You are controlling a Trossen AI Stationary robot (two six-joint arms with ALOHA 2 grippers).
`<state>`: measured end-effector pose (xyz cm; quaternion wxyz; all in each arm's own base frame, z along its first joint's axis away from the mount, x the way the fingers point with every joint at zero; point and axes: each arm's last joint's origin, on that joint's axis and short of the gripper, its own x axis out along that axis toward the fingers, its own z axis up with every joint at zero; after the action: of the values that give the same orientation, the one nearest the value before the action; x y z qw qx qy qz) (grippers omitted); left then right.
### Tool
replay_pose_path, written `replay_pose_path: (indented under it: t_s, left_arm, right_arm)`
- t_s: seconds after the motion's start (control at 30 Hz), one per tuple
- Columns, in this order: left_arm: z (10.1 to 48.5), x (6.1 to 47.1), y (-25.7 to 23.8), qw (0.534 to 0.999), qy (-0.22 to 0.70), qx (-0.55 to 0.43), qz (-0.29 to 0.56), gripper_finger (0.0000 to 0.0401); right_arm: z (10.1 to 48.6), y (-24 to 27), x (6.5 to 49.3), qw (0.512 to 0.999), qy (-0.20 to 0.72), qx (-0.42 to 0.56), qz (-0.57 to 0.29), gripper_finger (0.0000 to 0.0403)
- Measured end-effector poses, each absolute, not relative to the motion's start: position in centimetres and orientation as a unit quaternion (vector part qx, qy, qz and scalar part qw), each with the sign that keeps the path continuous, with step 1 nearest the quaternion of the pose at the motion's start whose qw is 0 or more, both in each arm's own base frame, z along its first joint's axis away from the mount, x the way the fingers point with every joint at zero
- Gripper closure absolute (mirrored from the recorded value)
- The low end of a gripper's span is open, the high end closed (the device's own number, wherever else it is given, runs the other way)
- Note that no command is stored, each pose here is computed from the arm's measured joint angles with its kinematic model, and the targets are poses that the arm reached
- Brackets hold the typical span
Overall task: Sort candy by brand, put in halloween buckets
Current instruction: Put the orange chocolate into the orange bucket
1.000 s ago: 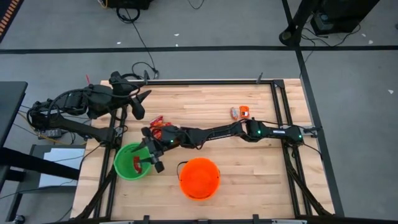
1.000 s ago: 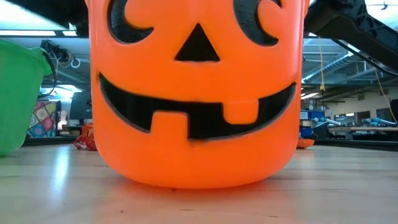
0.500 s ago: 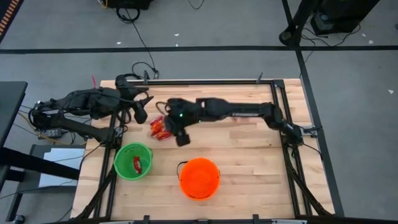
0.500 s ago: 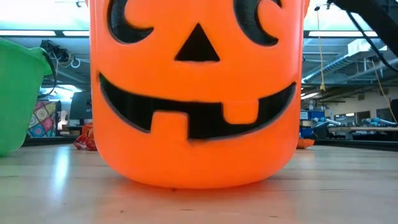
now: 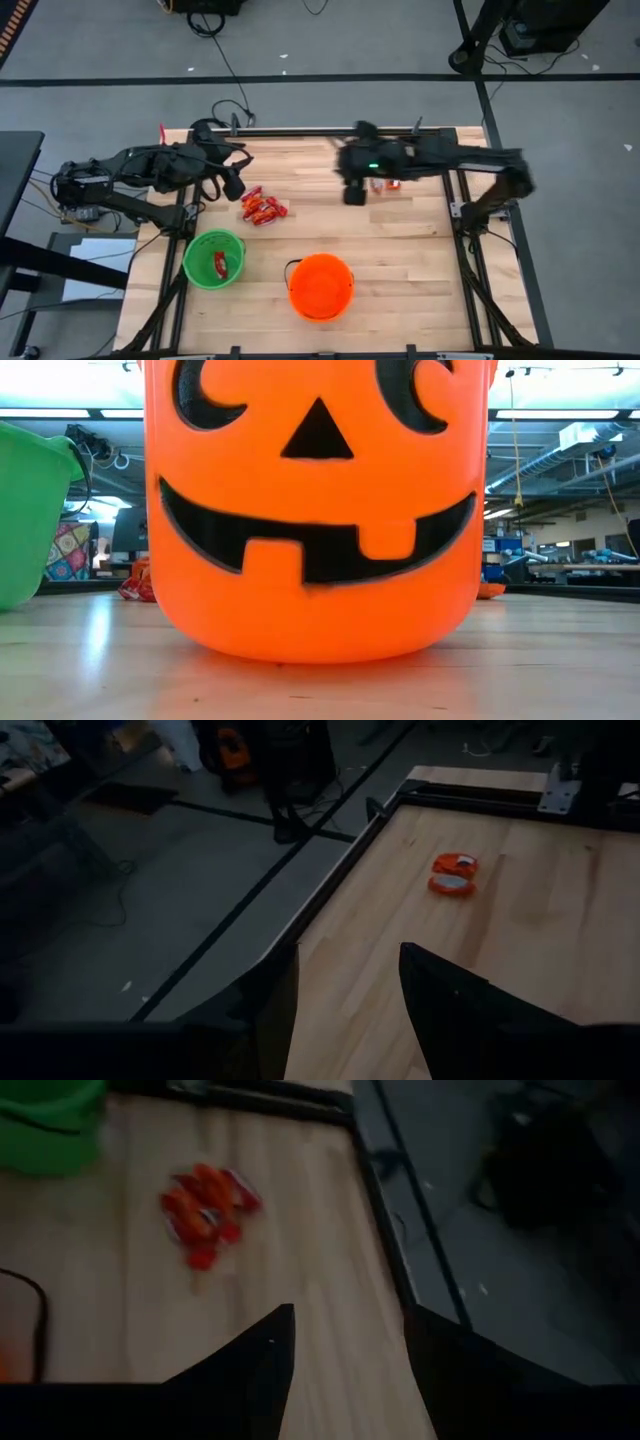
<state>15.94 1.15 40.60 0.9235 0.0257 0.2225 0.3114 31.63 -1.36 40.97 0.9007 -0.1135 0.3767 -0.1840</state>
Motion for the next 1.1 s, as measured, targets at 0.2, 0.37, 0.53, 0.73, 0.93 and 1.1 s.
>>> replay_pose_path:
  t_s: [0.2, 0.37, 0.53, 0.73, 0.93, 1.1]
  left_arm:
    - [40.6, 16.2, 1.2, 0.920, 0.222, 0.028, 0.322, 0.0220]
    - [40.2, 16.9, 1.2, 0.916, 0.232, 0.032, 0.326, 0.0220]
    - [39.1, 18.8, 1.8, 0.903, 0.261, 0.030, 0.341, 0.0220]
    - [37.6, 21.7, 3.3, 0.895, 0.276, -0.024, 0.351, 0.0220]
    - [37.1, 22.0, 4.9, 0.894, 0.275, -0.162, 0.315, 0.0220]
    - [35.9, 20.4, 6.8, 0.850, 0.340, -0.219, 0.338, 0.0220]
  right_arm:
    - [39.1, -1.5, 24.8, 0.898, 0.368, -0.055, -0.235, 0.0202]
    - [36.5, -1.9, 21.3, 0.888, 0.387, -0.039, -0.246, 0.0202]
    - [35.6, -2.6, 19.1, 0.883, 0.390, -0.056, -0.254, 0.0202]
    - [36.9, -3.2, 18.4, 0.895, 0.342, -0.079, -0.275, 0.0203]
    - [38.0, -2.8, 16.7, 0.918, 0.294, -0.013, -0.267, 0.0204]
    - [39.1, -2.6, 14.6, 0.931, 0.240, 0.054, -0.270, 0.0204]
